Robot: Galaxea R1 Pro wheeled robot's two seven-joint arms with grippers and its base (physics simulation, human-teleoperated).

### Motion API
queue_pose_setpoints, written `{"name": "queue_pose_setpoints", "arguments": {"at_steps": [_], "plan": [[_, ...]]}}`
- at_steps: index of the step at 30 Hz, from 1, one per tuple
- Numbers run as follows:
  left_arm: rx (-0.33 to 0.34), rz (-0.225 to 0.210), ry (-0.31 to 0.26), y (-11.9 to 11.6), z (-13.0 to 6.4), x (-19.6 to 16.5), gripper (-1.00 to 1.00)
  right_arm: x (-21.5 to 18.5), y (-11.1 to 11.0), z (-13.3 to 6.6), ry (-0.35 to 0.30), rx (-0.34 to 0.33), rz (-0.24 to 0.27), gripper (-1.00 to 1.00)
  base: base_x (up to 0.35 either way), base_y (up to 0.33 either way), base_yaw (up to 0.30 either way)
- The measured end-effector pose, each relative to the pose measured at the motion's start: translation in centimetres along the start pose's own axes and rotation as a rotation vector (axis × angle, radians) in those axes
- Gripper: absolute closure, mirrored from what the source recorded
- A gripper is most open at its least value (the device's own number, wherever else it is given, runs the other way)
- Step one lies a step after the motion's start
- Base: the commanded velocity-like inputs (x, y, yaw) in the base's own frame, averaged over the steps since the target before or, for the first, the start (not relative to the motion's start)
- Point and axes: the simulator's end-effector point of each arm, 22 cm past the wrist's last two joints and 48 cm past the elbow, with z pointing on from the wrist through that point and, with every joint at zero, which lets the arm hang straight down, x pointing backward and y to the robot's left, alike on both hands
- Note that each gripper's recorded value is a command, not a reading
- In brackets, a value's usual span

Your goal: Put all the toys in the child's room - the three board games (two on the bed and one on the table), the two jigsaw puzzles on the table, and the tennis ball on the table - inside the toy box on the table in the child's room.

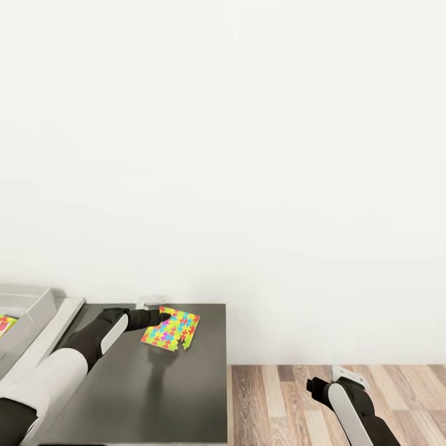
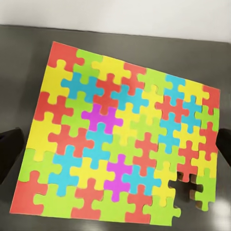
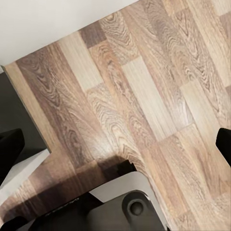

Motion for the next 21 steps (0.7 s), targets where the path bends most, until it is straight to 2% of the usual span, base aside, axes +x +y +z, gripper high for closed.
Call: {"name": "queue_pose_setpoints", "arguments": {"at_steps": [13,16,21], "plan": [[0.006,-0.012,0.016,0.2,0.8,0.9,-1.0,0.7,-0.2,0.6,0.02,0.008,-0.004,-1.0,0.0,0.0,0.0],[0.002,-0.015,0.018,0.7,0.8,1.0,-1.0,0.8,-0.2,0.8,0.025,0.01,-0.005,-1.0,0.0,0.0,0.0],[-0.026,-0.019,0.023,3.0,0.5,1.2,-1.0,1.1,-0.2,1.0,0.032,0.014,-0.007,-1.0,0.0,0.0,0.0]]}}
